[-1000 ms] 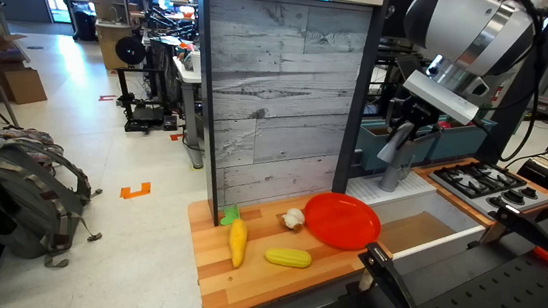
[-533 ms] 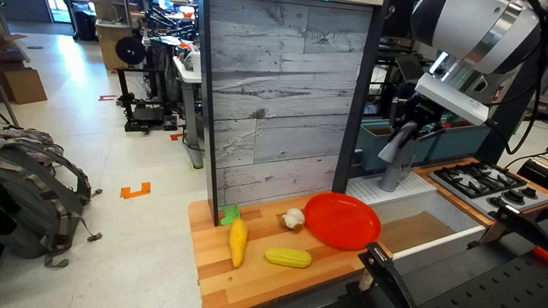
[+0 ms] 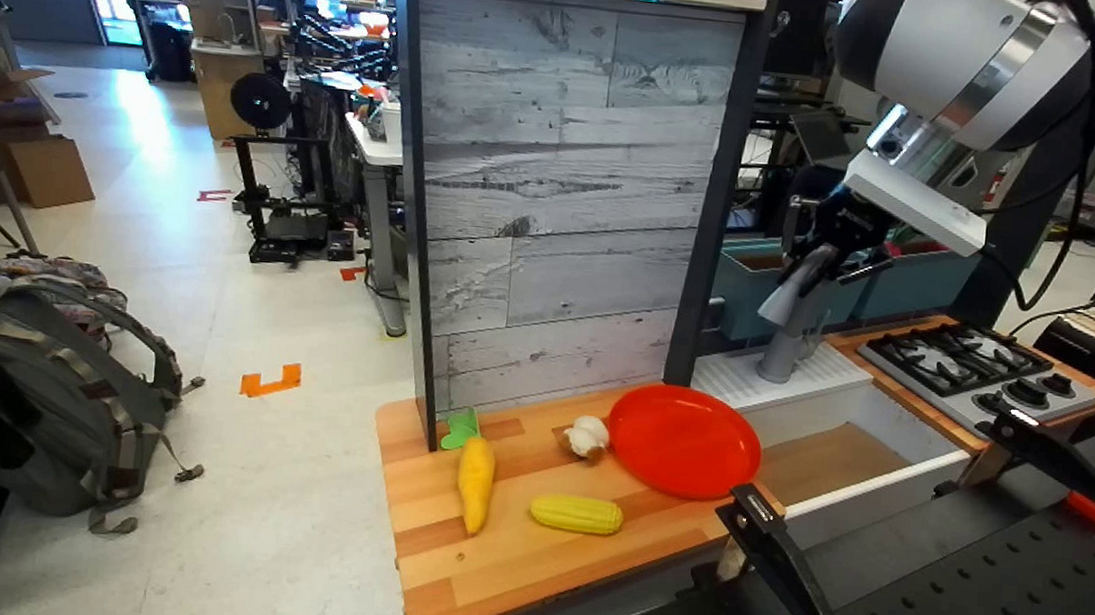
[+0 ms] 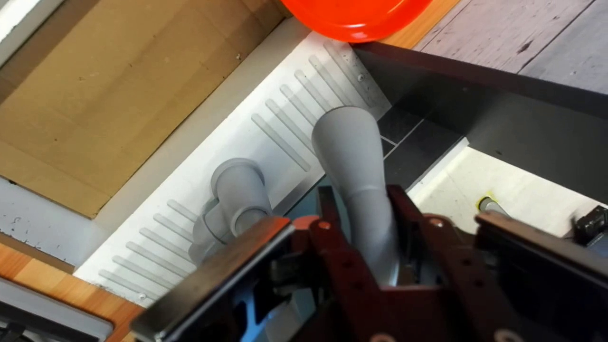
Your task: Move the carrot plushie away from you, then turn the tap nozzle to the right, finally, put the doll on the orange plate
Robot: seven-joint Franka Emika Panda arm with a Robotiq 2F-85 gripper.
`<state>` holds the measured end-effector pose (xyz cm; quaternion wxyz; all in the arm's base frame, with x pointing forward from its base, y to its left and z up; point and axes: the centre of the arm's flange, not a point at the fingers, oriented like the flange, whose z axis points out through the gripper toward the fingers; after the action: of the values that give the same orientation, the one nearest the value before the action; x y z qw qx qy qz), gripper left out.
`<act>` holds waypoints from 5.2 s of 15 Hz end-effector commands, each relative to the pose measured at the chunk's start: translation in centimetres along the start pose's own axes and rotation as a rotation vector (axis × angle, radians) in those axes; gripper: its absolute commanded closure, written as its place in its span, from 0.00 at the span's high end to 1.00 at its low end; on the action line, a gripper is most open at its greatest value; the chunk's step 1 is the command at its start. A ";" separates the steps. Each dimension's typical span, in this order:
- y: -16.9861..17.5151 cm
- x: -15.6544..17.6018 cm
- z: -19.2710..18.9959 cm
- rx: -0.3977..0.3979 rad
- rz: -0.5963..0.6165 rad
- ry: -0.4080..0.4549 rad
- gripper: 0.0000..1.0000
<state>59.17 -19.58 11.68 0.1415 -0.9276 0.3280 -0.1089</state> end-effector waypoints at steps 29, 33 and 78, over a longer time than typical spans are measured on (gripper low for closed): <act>3.1 -1.5 -5.7 0.269 0.515 0.040 1.00; 1.7 -2.0 -5.5 0.315 0.603 0.014 1.00; -1.7 -1.5 -0.2 -0.014 0.509 0.063 0.08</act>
<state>59.49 -17.07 11.76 0.1558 -0.8095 0.5595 -0.0862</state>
